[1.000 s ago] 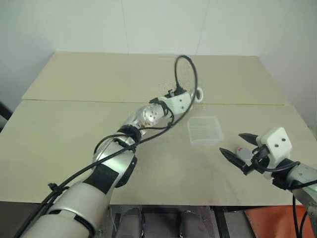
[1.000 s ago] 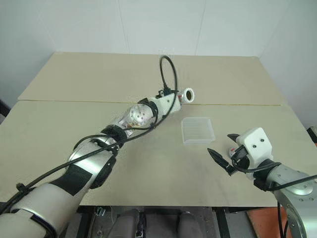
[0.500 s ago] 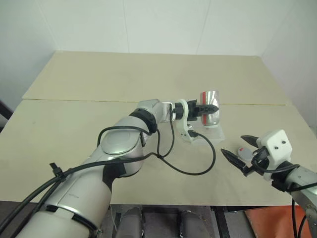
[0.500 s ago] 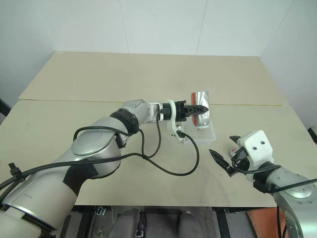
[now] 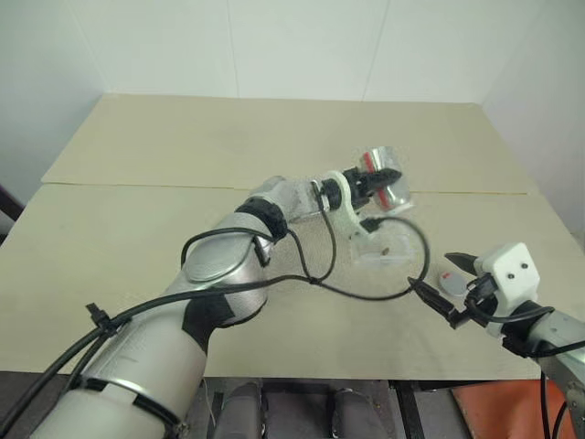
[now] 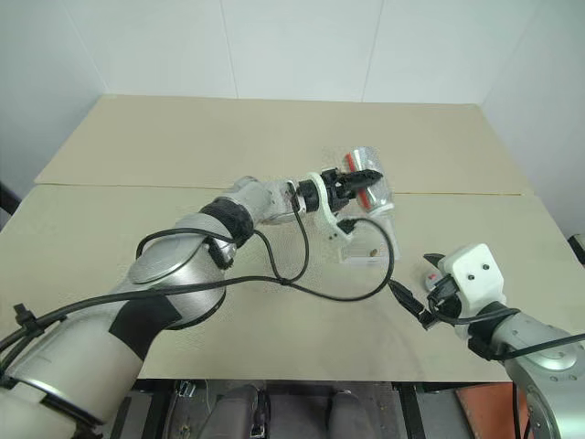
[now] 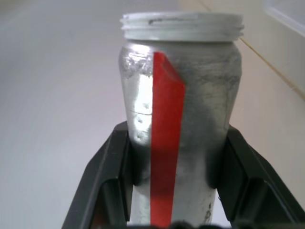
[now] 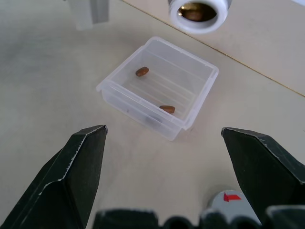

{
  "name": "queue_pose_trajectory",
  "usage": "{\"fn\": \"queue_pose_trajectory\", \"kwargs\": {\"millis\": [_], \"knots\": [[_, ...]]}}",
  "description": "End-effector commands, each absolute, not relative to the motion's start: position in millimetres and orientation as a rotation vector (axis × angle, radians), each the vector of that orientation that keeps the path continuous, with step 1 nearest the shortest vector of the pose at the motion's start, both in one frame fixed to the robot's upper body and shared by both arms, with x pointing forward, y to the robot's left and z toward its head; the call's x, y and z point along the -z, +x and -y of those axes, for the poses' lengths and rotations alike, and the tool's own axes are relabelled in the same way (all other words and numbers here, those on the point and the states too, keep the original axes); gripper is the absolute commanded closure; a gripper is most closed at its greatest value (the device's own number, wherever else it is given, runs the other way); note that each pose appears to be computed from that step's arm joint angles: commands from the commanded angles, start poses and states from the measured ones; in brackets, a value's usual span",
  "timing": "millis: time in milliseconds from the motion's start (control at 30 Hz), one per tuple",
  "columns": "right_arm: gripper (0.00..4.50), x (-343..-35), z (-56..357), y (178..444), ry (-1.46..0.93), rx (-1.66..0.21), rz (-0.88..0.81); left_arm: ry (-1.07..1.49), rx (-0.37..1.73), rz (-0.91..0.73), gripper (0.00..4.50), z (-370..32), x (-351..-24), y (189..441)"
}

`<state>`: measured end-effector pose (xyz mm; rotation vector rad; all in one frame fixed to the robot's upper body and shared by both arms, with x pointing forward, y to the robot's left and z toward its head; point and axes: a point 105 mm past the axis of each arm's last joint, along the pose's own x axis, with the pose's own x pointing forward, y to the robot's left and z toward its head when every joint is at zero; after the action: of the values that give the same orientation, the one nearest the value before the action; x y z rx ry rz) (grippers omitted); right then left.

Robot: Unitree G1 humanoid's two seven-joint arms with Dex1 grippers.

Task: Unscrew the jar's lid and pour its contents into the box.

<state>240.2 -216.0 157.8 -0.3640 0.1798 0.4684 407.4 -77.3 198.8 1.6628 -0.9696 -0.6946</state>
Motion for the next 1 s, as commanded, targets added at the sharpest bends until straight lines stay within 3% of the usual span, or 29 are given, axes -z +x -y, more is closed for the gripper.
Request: {"fn": "queue_pose_trajectory", "kwargs": {"millis": [33, 167, 300, 500, 667, 800, 1000], "knots": [[0.03, -170, 218, 241, -0.405, -0.452, -0.133, 1.131, 0.721, 0.653, 2.55, 71, -216, 419], [0.03, -170, 216, 243, -0.409, -0.46, -0.135, 0.62, 0.768, 0.443, 2.55, 54, -225, 429], [0.03, -171, 214, 243, -0.419, -0.473, -0.133, 0.42, 0.799, 0.405, 2.55, 35, -225, 432], [0.03, -173, 210, 241, -0.432, -0.521, -0.134, 0.297, 0.84, 0.41, 2.55, 0, -218, 432], [0.03, -173, 205, 239, -0.447, -0.568, -0.139, 0.255, 0.814, 0.364, 2.55, -53, -185, 425], [0.03, -169, 201, 242, -0.443, -0.584, -0.143, 0.1, 0.719, 0.319, 2.55, -94, -169, 409], [0.03, -165, 198, 248, -0.448, -0.615, -0.144, 0.109, 0.541, 0.303, 2.55, -133, -157, 387]]}}
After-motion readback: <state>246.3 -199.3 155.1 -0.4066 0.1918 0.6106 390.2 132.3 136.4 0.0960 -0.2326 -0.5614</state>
